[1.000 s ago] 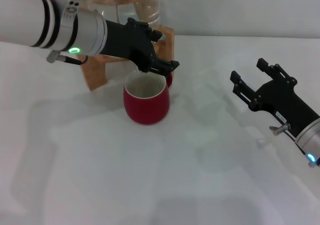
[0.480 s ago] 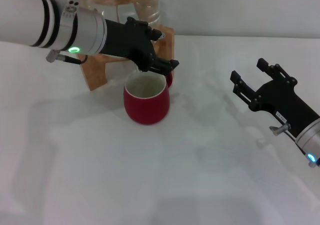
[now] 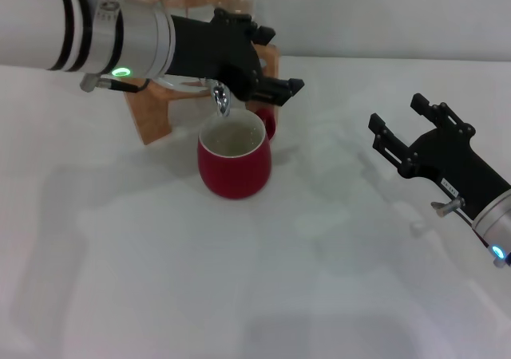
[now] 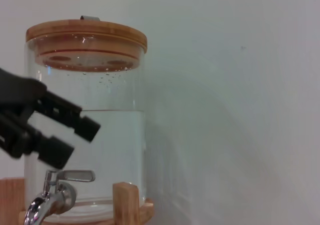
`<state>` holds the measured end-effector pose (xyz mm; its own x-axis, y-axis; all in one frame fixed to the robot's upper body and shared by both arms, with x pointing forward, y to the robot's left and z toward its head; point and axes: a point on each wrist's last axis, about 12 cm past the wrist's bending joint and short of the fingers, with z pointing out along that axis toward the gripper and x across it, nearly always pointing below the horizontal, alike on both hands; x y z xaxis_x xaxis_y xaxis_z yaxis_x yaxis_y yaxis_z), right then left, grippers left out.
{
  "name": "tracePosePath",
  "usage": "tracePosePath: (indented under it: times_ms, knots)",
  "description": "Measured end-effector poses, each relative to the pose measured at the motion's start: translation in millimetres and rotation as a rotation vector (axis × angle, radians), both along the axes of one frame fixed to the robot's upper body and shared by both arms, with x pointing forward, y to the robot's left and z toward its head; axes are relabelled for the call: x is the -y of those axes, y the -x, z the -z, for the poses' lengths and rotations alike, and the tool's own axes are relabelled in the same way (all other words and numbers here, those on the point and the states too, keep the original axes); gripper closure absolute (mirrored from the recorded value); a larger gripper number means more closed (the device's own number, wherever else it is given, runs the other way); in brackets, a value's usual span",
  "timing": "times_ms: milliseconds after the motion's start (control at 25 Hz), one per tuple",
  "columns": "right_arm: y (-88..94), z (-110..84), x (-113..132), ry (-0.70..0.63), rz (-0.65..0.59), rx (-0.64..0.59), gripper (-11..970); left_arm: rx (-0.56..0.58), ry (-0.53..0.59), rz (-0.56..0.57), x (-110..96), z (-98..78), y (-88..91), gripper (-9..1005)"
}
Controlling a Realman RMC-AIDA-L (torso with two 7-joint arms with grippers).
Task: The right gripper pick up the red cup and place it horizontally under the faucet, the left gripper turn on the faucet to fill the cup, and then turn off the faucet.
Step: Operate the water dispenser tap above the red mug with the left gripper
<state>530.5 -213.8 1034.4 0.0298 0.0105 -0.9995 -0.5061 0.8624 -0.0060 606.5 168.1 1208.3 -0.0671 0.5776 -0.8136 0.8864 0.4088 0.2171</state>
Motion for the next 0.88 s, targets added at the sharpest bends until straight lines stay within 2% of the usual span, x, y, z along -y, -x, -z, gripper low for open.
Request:
tracePosePath:
  times_ms: [160, 520, 760, 880]
  knots:
    - [0.6, 0.7, 1, 0.001, 0.002, -0.002, 231, 0.036, 0.040, -0.011, -3, -2.2, 8.4, 135]
    - [1.8, 0.7, 1, 0.000, -0.001, 0.003, 230, 0.116, 0.212, -0.078, -20, 13.5, 44.8, 135]
    - [4.1, 1.5, 3, 0.000, -0.001, 0.006, 230, 0.162, 0.291, -0.169, -29, 42.5, 77.2, 134]
    - [6.1, 2.9, 3, 0.002, -0.004, 0.003, 230, 0.162, 0.310, -0.204, -33, 52.7, 86.6, 134]
